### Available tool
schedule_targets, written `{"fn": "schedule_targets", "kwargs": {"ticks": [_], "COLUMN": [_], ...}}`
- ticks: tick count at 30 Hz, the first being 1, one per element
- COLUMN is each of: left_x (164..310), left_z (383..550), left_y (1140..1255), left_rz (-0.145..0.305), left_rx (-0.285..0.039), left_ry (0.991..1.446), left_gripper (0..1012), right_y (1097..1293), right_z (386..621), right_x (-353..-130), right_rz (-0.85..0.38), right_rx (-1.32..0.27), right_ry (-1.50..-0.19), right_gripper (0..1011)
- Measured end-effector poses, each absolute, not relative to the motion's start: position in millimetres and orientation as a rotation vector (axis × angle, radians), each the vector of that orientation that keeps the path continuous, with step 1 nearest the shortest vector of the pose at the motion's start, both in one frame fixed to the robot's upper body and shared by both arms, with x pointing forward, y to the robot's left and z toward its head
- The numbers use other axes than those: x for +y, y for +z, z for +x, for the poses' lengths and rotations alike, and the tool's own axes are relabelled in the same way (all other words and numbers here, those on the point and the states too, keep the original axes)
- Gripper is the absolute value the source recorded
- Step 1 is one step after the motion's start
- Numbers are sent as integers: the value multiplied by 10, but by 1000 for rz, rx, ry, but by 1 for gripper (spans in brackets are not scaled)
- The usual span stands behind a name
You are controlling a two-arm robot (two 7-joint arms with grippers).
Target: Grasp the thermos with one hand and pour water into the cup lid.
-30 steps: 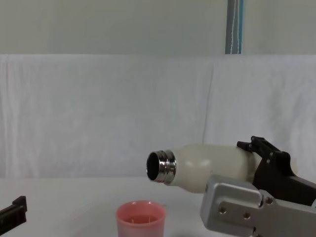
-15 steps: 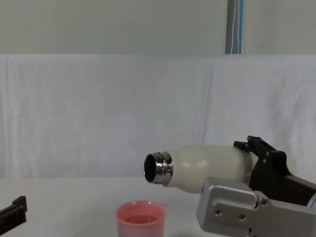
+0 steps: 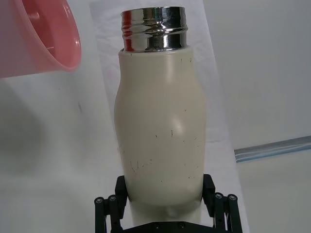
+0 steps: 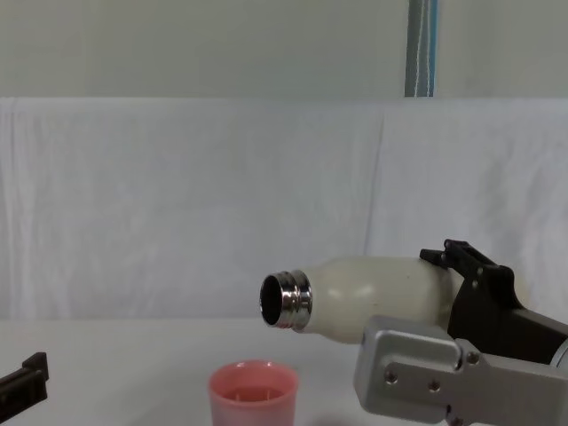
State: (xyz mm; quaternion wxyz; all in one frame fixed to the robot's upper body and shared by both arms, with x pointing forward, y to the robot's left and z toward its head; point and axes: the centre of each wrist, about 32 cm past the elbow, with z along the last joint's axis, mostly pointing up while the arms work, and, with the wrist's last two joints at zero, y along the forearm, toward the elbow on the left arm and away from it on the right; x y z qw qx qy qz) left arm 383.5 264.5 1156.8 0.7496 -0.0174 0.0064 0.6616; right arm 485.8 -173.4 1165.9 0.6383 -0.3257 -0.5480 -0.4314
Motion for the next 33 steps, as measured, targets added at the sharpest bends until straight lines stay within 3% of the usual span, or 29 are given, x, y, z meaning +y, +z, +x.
{"fn": "schedule_targets", "kwargs": {"ticks": [33], "left_x": [2645], "left_z": [3835], "left_y": [11568], "left_rz": [-38], "left_rx": [14], "left_ry": [1446], "left_gripper": [1001], "right_y": [11664], "right_z": [4903], "right_x": [-1744], "right_rz": [-782], "right_rx": [-1298], "right_ry": [-967], "right_gripper": [950]}}
